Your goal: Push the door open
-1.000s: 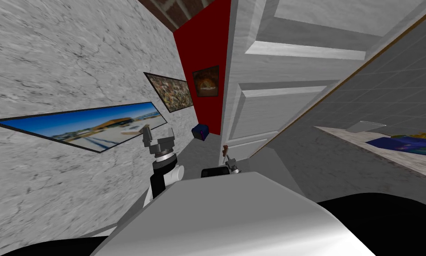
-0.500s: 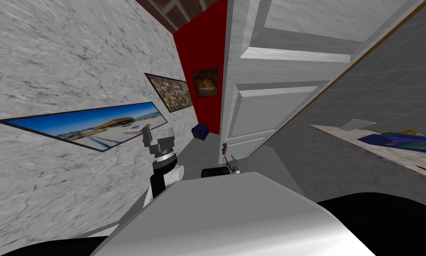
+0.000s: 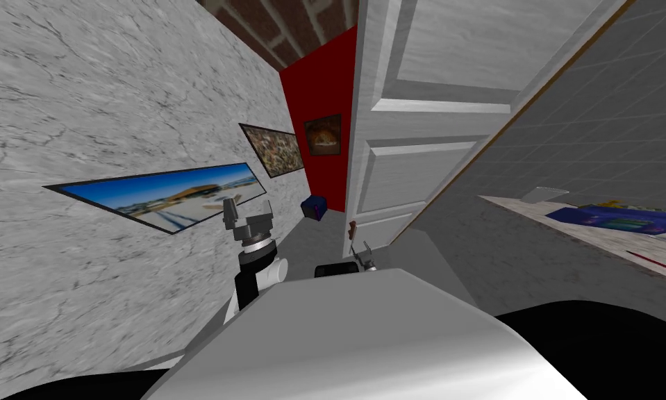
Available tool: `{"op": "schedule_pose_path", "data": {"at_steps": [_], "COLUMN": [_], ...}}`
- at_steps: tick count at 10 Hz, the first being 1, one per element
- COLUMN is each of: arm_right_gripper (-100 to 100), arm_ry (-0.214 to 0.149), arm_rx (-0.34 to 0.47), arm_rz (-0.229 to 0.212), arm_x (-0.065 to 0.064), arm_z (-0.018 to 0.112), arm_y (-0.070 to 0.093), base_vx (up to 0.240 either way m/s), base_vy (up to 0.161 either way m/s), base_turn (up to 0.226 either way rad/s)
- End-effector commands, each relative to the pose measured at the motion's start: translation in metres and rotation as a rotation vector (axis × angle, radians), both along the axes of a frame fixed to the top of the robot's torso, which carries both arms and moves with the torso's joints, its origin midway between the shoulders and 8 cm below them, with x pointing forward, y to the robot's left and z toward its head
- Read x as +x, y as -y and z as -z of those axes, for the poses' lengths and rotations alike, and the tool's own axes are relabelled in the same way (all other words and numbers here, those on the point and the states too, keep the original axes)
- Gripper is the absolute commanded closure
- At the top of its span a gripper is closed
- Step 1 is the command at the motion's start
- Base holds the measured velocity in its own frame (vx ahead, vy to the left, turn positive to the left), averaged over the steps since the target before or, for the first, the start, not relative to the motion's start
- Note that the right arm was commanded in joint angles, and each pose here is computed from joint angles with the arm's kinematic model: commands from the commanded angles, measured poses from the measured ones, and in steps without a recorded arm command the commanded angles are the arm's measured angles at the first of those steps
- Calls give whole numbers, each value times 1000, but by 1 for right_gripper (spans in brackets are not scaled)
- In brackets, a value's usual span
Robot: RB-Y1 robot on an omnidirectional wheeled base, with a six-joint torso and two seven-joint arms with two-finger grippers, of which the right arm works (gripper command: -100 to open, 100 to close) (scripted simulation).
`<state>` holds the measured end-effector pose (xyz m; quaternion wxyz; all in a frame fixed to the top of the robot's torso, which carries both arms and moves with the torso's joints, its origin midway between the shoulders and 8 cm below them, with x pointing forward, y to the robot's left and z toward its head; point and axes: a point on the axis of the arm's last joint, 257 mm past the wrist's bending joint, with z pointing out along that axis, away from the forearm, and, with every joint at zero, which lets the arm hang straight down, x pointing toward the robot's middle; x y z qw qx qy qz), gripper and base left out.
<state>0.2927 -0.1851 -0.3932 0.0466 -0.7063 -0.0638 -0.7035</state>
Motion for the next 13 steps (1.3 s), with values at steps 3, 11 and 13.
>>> {"op": "schedule_pose_path", "data": {"at_steps": [3,11,13], "arm_right_gripper": [-100,100,100], "arm_ry": [2,4,-7], "arm_rx": [-1,2,-8], "arm_rz": [4,6,44], "arm_x": [8,9,6], "arm_z": [-1,-1,3], "arm_y": [0,-1,14], "base_vx": [204,25,126], "base_vy": [25,2,39], "base_turn": [10,2,-21]}}
